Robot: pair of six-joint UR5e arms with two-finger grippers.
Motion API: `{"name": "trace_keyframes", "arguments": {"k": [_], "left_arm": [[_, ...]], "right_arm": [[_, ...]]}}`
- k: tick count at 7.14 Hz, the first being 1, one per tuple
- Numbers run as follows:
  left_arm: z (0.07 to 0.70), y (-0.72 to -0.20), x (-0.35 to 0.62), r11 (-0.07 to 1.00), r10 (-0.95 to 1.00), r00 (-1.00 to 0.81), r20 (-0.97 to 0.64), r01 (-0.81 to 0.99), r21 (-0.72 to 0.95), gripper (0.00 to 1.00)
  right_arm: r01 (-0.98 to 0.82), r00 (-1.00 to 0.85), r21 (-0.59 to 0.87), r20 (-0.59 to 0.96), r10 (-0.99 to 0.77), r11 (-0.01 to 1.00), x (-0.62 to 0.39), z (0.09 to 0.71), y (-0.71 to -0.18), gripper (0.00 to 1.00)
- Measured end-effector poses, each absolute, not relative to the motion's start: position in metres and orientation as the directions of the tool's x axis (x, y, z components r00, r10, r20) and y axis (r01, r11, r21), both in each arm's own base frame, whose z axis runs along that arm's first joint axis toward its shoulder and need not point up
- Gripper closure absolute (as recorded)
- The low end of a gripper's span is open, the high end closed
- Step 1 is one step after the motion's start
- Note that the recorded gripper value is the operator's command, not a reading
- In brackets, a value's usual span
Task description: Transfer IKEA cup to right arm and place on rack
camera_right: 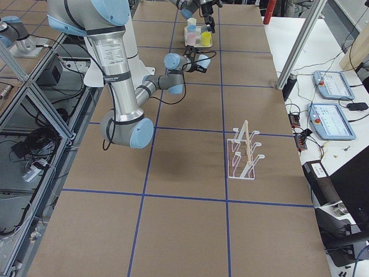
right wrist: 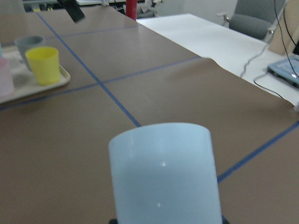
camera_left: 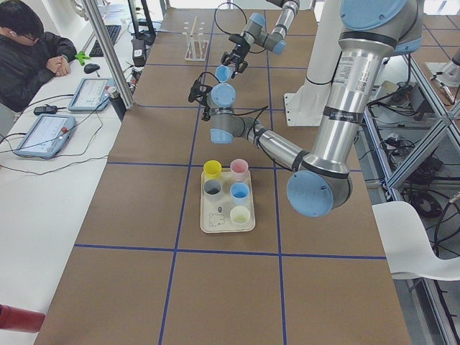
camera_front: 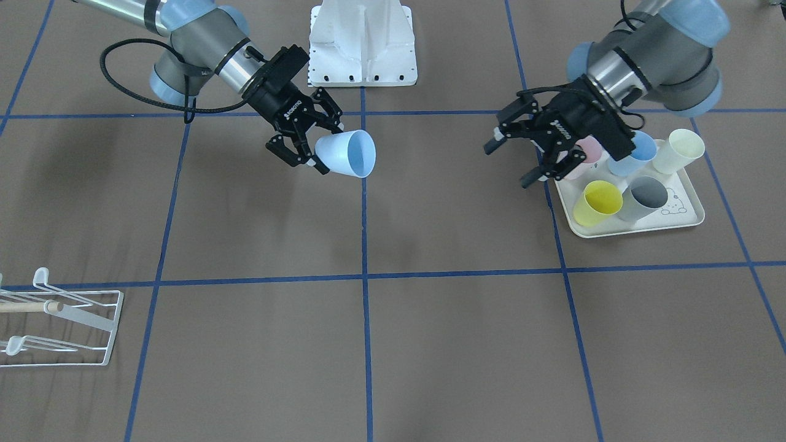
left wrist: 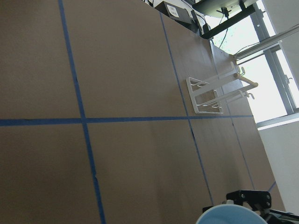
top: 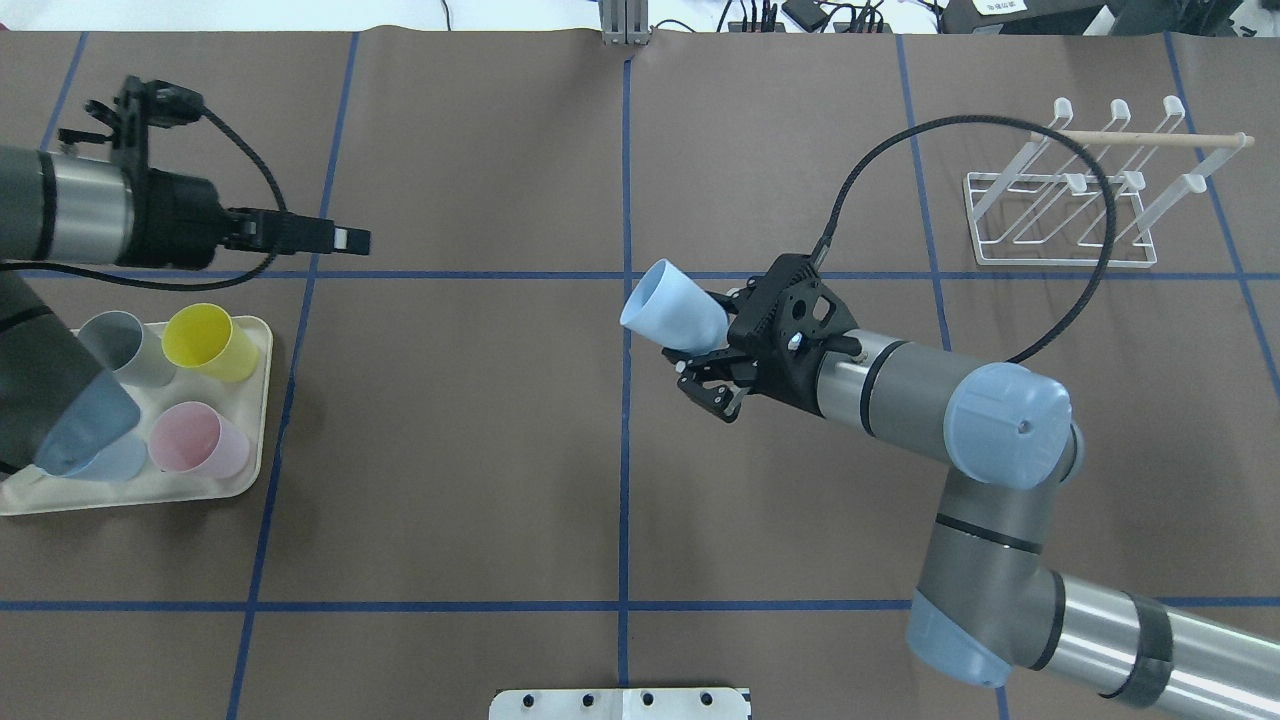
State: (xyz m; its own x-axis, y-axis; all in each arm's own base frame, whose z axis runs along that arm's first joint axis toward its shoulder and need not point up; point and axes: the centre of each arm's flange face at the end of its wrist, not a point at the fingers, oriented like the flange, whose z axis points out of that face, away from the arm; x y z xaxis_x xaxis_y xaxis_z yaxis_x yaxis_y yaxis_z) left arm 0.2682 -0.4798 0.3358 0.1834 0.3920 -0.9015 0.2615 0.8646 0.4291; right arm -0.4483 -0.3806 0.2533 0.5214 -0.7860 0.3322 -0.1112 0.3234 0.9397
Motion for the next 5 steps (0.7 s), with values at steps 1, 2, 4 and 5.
{"name": "trace_keyframes", "arguments": {"k": [1, 2, 4, 5], "left_arm": [[0.362, -0.487, 0.232, 0.836, 0.433, 0.247, -0.867, 0.251, 0.489, 0.0], [0.387, -0.491, 0.197, 0.805, 0.464, 0.314, -0.828, 0.24, 0.543, 0.0], [0.419, -0.496, 0.16, 0.764, 0.501, 0.413, -0.76, 0.2, 0.613, 0.0], [0.425, -0.495, 0.153, 0.759, 0.506, 0.43, -0.747, 0.19, 0.623, 0.0]], "right_arm": [[-0.005, 0.595, 0.926, 0.306, -0.743, 0.378, -0.424, 0.253, -0.396, 1.0], [0.104, 0.659, 0.9, 0.257, -0.707, 0.424, -0.4, 0.255, -0.416, 1.0], [0.366, 0.694, 0.823, 0.069, -0.716, 0.434, -0.341, 0.281, -0.465, 1.0], [0.517, 0.651, 0.759, -0.049, -0.757, 0.396, -0.304, 0.298, -0.489, 1.0]]}}
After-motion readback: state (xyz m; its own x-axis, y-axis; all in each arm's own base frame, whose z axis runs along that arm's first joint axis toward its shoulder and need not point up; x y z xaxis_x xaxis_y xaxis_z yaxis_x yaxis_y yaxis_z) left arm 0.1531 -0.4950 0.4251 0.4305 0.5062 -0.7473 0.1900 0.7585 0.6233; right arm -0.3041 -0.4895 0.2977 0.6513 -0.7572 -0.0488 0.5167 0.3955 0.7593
